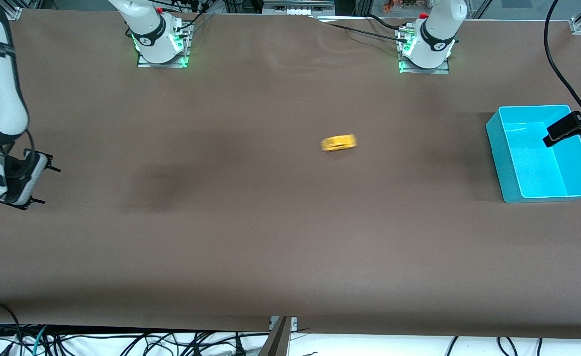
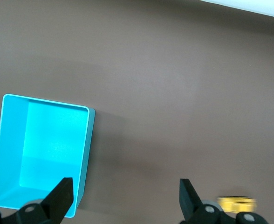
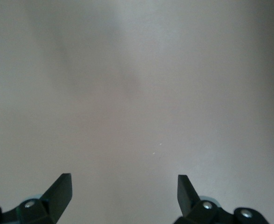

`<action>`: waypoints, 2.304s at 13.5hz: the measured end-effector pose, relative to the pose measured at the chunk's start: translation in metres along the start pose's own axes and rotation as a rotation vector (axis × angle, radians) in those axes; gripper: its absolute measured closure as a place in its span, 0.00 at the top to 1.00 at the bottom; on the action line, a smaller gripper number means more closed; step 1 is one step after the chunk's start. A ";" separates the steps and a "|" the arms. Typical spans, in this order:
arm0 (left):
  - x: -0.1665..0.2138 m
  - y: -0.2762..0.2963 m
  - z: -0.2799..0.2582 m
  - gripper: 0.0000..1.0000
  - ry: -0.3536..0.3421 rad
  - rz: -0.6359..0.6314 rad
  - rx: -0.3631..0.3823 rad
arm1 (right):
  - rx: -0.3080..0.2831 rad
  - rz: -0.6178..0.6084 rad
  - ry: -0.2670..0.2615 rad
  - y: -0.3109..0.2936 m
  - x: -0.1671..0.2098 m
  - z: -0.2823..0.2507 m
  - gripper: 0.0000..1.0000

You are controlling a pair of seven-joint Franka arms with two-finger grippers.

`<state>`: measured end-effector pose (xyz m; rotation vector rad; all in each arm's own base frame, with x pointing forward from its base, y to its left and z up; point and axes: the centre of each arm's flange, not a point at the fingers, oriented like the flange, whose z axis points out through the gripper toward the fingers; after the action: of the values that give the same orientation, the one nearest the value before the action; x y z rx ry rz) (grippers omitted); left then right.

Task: Wind and store yellow beetle car
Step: 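Release the car and raise the right gripper back to rest, then move the left gripper toward the car beside the turquoise bin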

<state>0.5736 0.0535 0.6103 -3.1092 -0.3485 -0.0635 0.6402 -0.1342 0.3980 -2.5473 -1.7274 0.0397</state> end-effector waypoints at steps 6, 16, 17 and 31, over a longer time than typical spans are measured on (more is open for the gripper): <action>0.000 0.000 -0.004 1.00 0.009 0.000 -0.001 | 0.045 0.432 -0.018 0.000 -0.001 -0.046 1.00; 0.001 0.000 -0.005 1.00 0.010 0.000 -0.001 | 0.081 0.847 -0.044 -0.026 0.033 -0.123 1.00; 0.001 0.000 -0.005 1.00 0.010 0.000 -0.001 | 0.077 0.848 -0.042 -0.027 0.033 -0.130 1.00; -0.002 -0.014 -0.001 1.00 -0.028 -0.026 0.005 | -0.129 0.789 -0.038 -0.057 0.078 -0.218 1.00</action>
<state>0.5690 0.0666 0.6115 -3.1031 -0.3897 -0.0194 0.6291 -0.0489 0.6207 -3.1520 -0.6443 0.0132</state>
